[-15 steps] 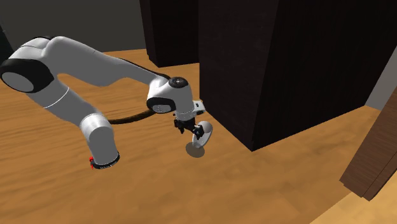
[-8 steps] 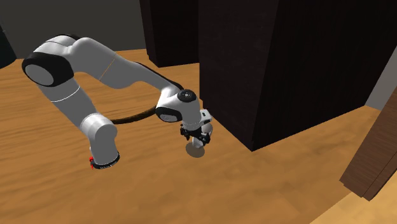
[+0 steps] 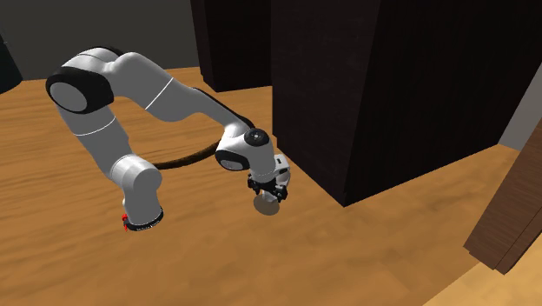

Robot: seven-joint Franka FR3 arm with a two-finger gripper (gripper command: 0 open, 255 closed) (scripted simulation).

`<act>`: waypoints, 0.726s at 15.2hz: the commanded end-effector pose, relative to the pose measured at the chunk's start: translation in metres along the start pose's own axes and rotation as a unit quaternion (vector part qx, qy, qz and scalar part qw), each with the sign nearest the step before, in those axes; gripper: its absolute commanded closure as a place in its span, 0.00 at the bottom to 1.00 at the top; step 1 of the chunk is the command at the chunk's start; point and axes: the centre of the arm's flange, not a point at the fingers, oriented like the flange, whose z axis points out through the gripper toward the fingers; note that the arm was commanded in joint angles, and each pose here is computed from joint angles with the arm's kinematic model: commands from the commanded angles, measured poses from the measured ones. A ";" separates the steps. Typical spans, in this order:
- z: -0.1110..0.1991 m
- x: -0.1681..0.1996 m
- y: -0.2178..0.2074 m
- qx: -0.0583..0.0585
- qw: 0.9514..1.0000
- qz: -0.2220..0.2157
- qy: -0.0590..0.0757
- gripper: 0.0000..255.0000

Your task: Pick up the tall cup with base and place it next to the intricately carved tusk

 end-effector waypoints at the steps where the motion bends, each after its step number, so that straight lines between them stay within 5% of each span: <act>1: 0.000 0.000 0.000 0.000 1.000 0.000 0.000 0.00; 3: 0.000 0.000 0.000 0.000 1.000 0.000 0.000 0.00; 4: 0.000 0.000 0.000 0.000 1.000 0.000 0.000 1.00; 11: 0.000 0.000 0.000 0.000 1.000 0.000 0.000 1.00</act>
